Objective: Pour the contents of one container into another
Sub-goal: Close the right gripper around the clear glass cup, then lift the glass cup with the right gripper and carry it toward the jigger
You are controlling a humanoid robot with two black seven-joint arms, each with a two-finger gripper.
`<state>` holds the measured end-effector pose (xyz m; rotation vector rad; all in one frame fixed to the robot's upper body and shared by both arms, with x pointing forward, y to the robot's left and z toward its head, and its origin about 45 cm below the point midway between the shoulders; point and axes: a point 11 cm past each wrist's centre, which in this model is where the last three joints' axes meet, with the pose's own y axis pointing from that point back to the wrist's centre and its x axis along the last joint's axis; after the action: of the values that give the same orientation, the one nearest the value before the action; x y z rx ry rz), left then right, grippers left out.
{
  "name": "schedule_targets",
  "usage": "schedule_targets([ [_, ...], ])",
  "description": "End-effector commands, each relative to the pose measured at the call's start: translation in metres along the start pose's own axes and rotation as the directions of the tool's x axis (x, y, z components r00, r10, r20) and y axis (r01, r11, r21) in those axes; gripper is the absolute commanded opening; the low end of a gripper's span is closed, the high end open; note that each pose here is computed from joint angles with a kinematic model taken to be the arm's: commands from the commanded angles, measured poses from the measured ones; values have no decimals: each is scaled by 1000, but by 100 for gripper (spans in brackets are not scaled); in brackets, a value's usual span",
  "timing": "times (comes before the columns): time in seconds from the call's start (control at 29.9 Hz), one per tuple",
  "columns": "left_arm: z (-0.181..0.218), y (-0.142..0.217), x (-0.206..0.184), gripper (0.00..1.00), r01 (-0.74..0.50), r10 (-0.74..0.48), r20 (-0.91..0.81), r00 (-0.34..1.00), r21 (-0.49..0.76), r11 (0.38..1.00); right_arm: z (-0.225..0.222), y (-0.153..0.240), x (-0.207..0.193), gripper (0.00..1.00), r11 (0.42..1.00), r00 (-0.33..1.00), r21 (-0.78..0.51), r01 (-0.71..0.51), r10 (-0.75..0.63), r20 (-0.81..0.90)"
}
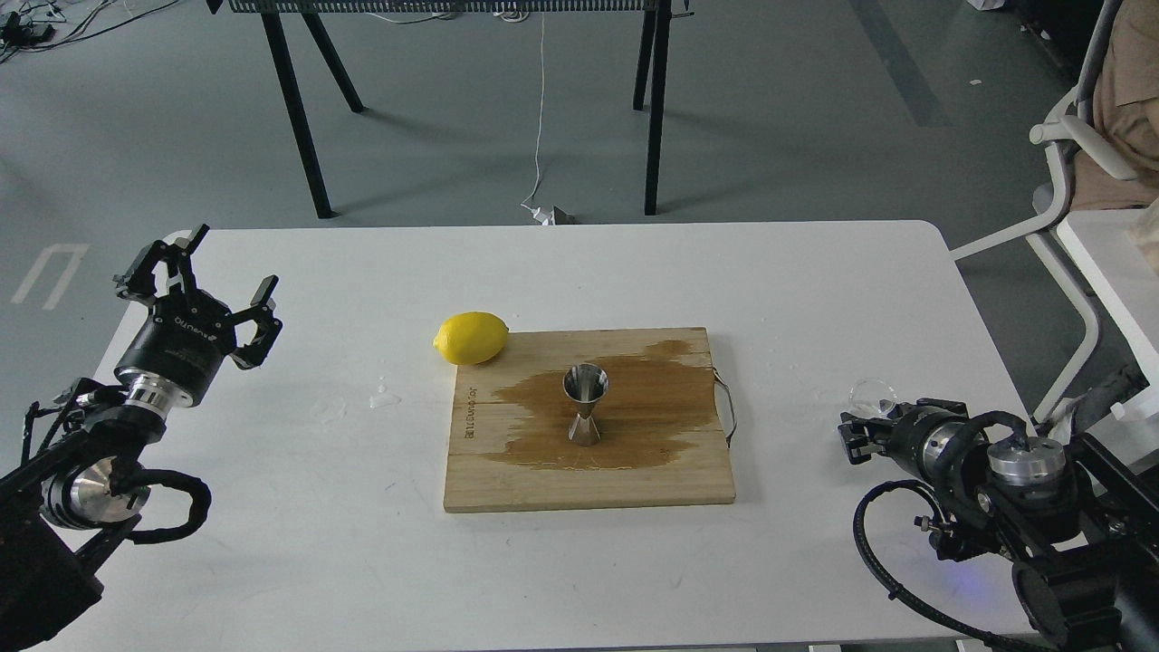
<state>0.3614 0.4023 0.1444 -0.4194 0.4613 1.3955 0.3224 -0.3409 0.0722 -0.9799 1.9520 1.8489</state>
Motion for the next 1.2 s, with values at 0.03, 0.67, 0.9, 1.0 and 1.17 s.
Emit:
schedule_targets([
  [0.03, 0, 1, 1, 89, -2, 2, 0, 1000, 1, 1000, 0, 0, 0, 49, 1000, 1000, 0, 0, 0, 0],
  [0.67, -1, 1, 1, 89, -2, 2, 1, 1000, 3, 1000, 5, 4, -7, 48, 1000, 1000, -12, 25, -25, -9],
  [0.9, -1, 1, 1, 89, -2, 2, 1, 1000, 3, 1000, 9, 9, -14, 48, 998, 998, -18, 55, -55, -24],
  [1.0, 0, 0, 0, 89, -1, 1, 1, 1000, 2, 1000, 12, 12, -15, 47, 998, 997, -26, 63, -64, -32],
  [1.17, -1, 1, 1, 89, -2, 2, 1, 1000, 3, 1000, 21, 19, -28, 47, 994, 988, -28, 109, -112, -106],
])
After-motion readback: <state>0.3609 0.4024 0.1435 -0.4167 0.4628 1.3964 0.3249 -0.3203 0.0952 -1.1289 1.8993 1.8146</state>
